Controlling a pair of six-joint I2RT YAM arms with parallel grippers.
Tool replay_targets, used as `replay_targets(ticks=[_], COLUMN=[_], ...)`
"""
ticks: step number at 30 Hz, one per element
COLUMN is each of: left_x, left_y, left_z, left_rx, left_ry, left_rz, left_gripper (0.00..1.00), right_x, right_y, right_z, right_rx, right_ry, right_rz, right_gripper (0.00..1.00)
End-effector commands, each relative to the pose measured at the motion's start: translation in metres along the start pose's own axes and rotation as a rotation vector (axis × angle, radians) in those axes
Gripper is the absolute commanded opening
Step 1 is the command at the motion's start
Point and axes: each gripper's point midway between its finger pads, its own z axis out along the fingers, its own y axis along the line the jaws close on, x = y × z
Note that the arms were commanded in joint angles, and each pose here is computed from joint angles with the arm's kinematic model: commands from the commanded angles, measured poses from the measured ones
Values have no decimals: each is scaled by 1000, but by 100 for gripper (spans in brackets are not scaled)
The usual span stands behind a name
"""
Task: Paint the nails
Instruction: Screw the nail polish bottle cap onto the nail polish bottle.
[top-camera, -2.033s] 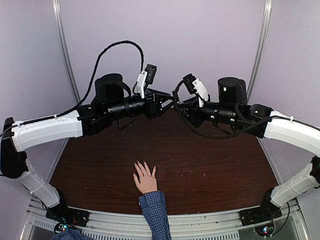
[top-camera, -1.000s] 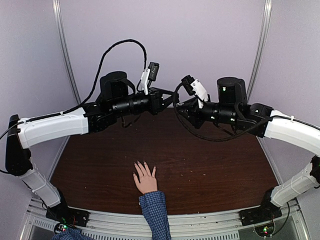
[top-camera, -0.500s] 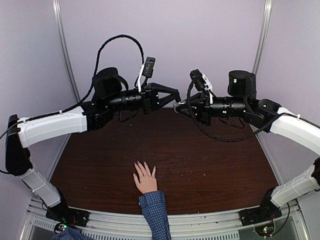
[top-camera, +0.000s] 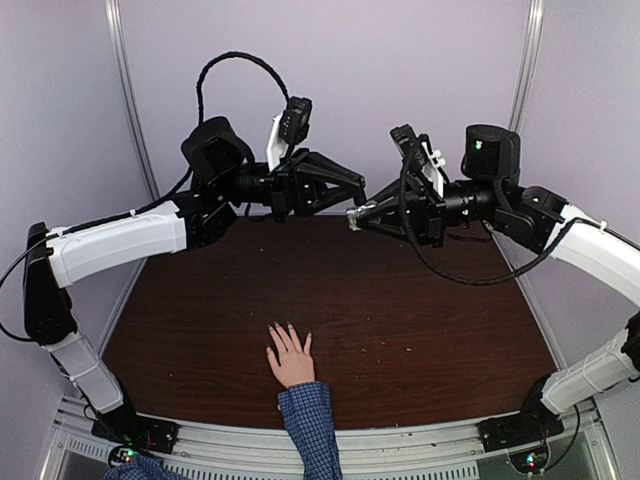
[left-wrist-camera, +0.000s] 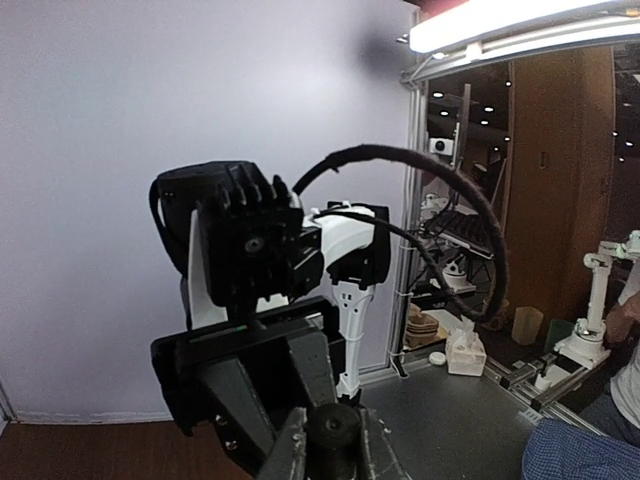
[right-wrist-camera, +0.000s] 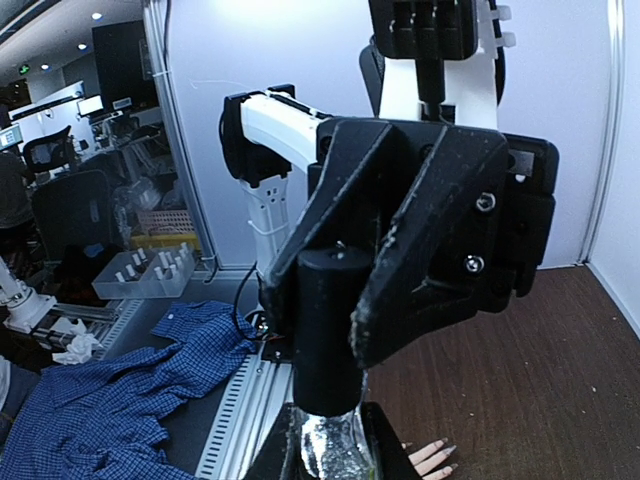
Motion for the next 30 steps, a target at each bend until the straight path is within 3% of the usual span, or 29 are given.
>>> replay_targets(ticks=[1, 7, 11, 14, 20, 26, 30], left_x=[52, 45, 29, 6, -24, -2, 5], left_y=[-11, -15, 1, 16, 41, 78, 83], left_z=[4, 2, -11, -35, -87, -122, -133], left_rx=[185, 259, 175, 68, -212, -621, -762], left_ry=[122, 127, 61, -29, -143, -27, -1], left_rz=[-208, -216, -200, -179, -131, -154, -136], left_gripper=[0, 0, 16, 30, 41, 45, 46], right_x=[-76, -71, -67, -56, -34, -16, -4], right_y=[44, 42, 38, 28, -4, -47, -81], right_z=[-16, -13, -12, -9, -7, -15, -30], right_rx=[-149, -177, -154, -102, 71, 325, 537], right_ry=[-178, -166, -157, -124, -54, -8, 17], right_rz=[-273, -220, -212, -202, -155, -100, -63], right_gripper=[0, 0, 0, 0, 0, 0, 0])
